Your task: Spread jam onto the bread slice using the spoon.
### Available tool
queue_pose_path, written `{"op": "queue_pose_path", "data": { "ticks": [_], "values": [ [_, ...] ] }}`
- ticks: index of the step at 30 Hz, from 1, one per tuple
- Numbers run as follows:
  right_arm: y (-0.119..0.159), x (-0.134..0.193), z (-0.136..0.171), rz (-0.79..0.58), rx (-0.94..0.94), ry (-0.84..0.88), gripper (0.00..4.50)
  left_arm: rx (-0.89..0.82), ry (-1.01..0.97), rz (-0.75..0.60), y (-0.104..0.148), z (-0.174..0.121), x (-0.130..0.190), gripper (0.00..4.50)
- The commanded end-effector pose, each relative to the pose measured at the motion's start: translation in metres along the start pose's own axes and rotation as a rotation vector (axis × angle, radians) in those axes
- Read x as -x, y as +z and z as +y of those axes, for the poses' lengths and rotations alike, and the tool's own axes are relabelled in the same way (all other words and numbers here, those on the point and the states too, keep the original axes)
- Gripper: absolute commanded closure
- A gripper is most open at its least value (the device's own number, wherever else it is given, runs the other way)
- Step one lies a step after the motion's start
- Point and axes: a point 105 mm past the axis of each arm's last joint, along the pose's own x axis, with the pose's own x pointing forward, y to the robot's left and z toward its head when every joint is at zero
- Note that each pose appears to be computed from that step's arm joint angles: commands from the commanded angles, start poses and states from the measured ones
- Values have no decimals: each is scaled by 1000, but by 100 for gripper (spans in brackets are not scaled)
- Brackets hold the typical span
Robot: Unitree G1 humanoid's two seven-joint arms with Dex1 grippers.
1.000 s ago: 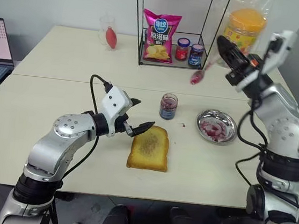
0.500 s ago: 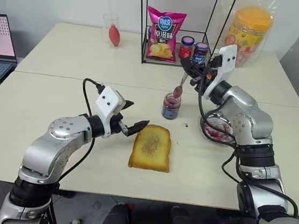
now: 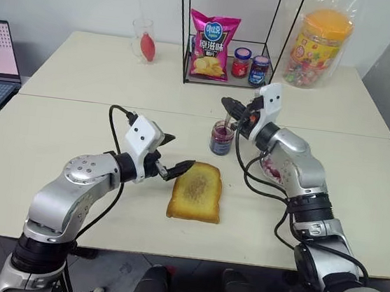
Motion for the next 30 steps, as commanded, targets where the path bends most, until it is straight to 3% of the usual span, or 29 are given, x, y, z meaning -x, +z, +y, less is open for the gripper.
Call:
{"op": "queue_pose_path", "data": {
  "ticks": [1,7,11,30],
  "values": [
    [4,1,-2,-45,36,-12,445,-38,-7,-30,10,-6,1,0],
    [-8,2,-4,-28,7,-30,445,-39,-9,-30,10,-7,0,0],
    [-16,1,-6,-16,-201,-73,445,-39,-11,-34,11,-8,-1,0],
    [9,2,-28,-102,-517,-178,445,-38,-10,-43,12,-10,-6,0]
  ]
}}
